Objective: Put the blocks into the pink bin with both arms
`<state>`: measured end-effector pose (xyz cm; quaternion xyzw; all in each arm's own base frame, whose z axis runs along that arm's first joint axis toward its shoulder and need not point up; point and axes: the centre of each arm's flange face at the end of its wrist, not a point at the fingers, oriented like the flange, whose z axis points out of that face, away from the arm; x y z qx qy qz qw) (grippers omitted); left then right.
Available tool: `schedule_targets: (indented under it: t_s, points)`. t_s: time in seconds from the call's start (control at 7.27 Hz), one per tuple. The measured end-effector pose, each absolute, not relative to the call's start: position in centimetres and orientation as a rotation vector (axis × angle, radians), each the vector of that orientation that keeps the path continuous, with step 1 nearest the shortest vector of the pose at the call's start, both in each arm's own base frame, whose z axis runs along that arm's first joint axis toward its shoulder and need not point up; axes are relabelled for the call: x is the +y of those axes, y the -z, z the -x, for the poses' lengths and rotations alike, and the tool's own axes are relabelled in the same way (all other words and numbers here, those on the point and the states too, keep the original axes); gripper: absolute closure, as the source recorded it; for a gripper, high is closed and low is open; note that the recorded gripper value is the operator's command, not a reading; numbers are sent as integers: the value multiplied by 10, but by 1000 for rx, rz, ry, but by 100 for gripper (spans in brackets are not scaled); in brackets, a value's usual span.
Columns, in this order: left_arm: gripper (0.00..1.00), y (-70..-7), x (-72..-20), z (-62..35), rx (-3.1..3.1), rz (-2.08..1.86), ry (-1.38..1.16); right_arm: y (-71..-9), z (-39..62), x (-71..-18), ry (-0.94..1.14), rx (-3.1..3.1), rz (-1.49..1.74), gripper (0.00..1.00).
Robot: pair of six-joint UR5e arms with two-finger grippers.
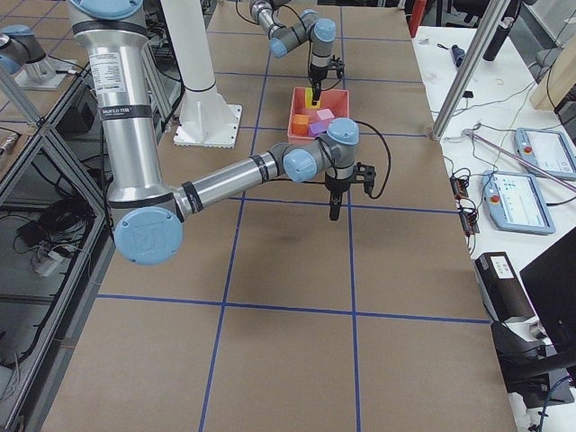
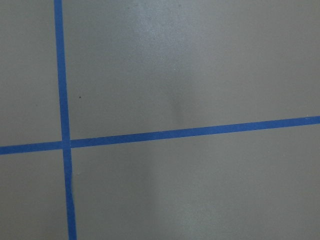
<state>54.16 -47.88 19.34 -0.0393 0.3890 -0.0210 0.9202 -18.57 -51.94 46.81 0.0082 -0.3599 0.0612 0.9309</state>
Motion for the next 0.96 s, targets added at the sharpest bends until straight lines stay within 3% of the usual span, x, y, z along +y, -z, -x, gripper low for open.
schedule_targets:
  t_s: [0.14,0.55,0.96]
  points:
    - [0,-199,-482,-548,796,83,41,-469,185,-519,-126,-738,-14,0]
    - [0,-196,-482,-549,819,70,36,-471,183,-518,-130,-737,-10,0]
    - [0,-132,-468,-474,903,5,57,-472,174,-520,-139,-741,-15,0]
